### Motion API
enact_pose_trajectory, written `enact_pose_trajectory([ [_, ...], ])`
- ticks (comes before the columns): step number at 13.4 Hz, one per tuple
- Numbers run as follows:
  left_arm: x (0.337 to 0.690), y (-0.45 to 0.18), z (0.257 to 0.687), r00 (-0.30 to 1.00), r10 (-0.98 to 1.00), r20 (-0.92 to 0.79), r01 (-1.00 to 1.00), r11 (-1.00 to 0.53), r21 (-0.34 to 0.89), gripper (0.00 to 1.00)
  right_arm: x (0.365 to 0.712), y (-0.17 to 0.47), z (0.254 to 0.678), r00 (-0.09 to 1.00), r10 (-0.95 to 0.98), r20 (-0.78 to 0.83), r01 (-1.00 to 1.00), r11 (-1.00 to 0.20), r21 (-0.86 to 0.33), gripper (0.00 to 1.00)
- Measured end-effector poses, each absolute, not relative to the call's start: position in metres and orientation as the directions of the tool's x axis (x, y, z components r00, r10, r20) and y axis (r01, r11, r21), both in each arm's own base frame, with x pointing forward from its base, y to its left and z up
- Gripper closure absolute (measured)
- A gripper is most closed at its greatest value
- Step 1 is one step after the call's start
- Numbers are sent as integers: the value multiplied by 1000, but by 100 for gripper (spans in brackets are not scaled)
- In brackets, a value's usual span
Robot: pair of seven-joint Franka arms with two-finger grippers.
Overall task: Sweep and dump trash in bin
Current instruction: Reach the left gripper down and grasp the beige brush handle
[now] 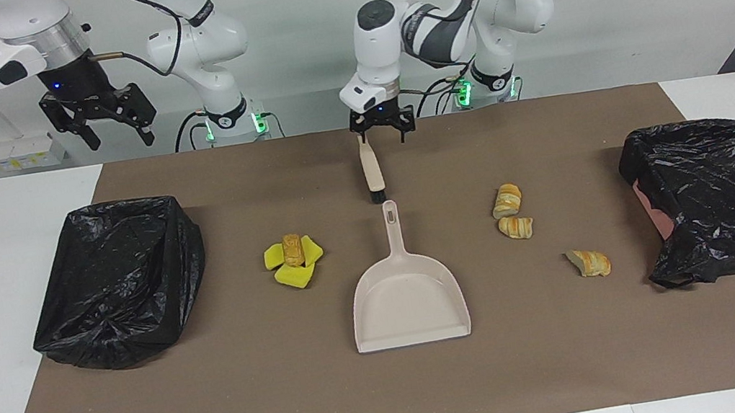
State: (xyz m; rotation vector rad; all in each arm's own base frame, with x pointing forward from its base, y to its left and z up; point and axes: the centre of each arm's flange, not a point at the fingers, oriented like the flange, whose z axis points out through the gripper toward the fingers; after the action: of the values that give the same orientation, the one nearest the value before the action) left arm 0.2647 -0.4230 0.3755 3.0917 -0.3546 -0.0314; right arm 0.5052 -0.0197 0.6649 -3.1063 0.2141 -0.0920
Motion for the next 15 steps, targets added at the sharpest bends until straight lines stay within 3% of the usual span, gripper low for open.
enact_pose_trajectory([
  [3,234,-441,367,977,-212,-8,-211,-977,42,0,505,-20,665,989,-138,57,-136,-990,-31,0],
  [9,233,-442,339,979,-200,-28,-199,-980,24,5,505,-20,665,989,-138,57,-136,-990,-31,0],
  [13,233,-442,336,983,-182,-35,-181,-983,17,55,505,-20,665,989,-138,57,-136,-990,-31,0],
  [15,233,-438,335,983,-175,-51,-175,-985,-2,74,505,-20,665,989,-138,57,-136,-990,-31,0],
])
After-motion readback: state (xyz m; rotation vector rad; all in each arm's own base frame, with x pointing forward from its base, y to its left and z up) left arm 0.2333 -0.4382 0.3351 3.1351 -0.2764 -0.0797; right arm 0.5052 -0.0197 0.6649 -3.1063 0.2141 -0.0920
